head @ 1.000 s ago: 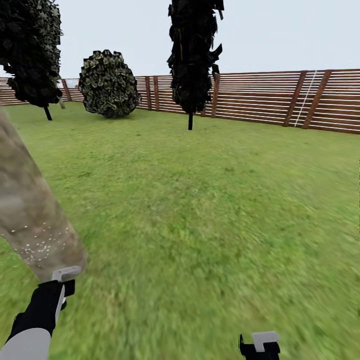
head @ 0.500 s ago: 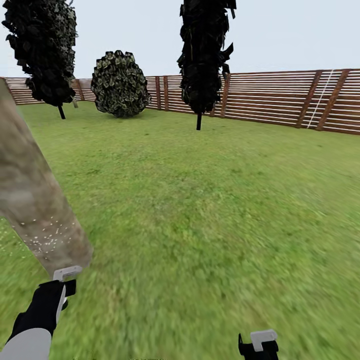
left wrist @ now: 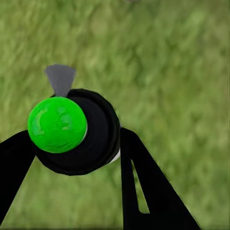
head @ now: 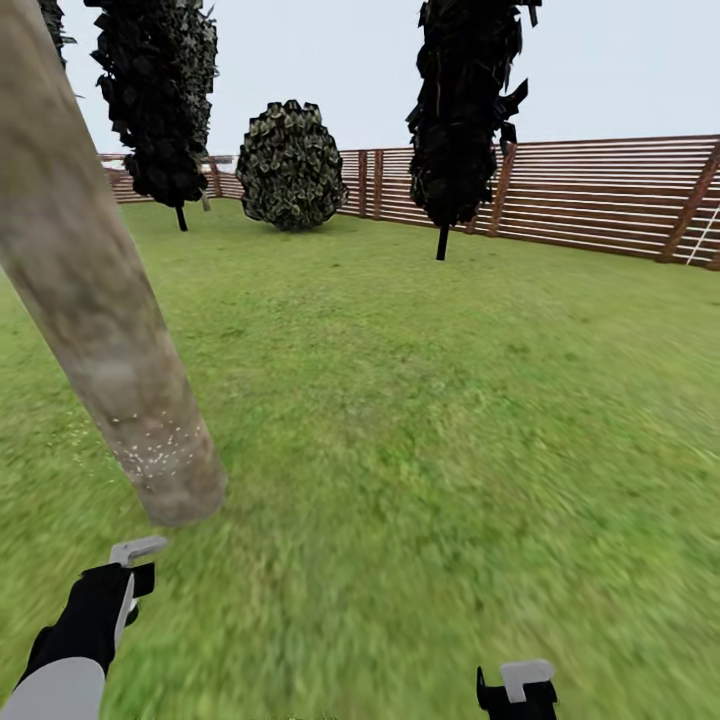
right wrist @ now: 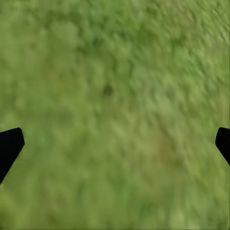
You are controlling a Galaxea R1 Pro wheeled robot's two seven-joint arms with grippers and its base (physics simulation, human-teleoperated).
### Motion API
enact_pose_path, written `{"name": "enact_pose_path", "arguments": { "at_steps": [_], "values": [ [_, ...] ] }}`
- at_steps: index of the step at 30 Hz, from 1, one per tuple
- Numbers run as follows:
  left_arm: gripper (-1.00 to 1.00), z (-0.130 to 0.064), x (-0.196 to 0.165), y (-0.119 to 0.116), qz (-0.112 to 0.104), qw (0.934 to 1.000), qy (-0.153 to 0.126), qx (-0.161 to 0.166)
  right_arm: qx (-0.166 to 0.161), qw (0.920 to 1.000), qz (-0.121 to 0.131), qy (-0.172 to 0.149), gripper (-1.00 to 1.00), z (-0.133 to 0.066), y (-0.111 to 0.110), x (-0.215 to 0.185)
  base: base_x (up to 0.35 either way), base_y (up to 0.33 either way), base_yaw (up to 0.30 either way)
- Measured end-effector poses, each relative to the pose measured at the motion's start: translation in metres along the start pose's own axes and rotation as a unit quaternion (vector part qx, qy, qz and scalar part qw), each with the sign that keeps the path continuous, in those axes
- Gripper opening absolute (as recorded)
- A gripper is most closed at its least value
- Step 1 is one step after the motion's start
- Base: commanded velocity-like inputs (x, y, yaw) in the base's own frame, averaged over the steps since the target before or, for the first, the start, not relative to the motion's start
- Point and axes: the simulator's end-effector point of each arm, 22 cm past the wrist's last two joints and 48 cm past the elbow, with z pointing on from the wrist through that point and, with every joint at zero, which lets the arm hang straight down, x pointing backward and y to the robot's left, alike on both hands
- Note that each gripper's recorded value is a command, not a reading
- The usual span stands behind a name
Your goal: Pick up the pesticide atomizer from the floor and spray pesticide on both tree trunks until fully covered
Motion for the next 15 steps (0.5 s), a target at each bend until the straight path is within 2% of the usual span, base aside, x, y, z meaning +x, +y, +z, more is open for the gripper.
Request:
{"name": "enact_pose_path", "arguments": {
  "at_steps": [10,15],
  "values": [
    [-1.00,0.001,0.003,-0.003,0.000,1.0000,0.003,0.004,-0.001,1.0000,0.000,0.002,1.00,0.000,0.001,0.002,0.000,0.000,0.278],
    [-1.00,0.000,0.007,-0.019,0.000,0.9999,0.006,0.014,-0.001,1.0000,-0.001,0.003,1.00,0.000,0.001,0.003,0.000,0.000,0.278]
  ]
}}
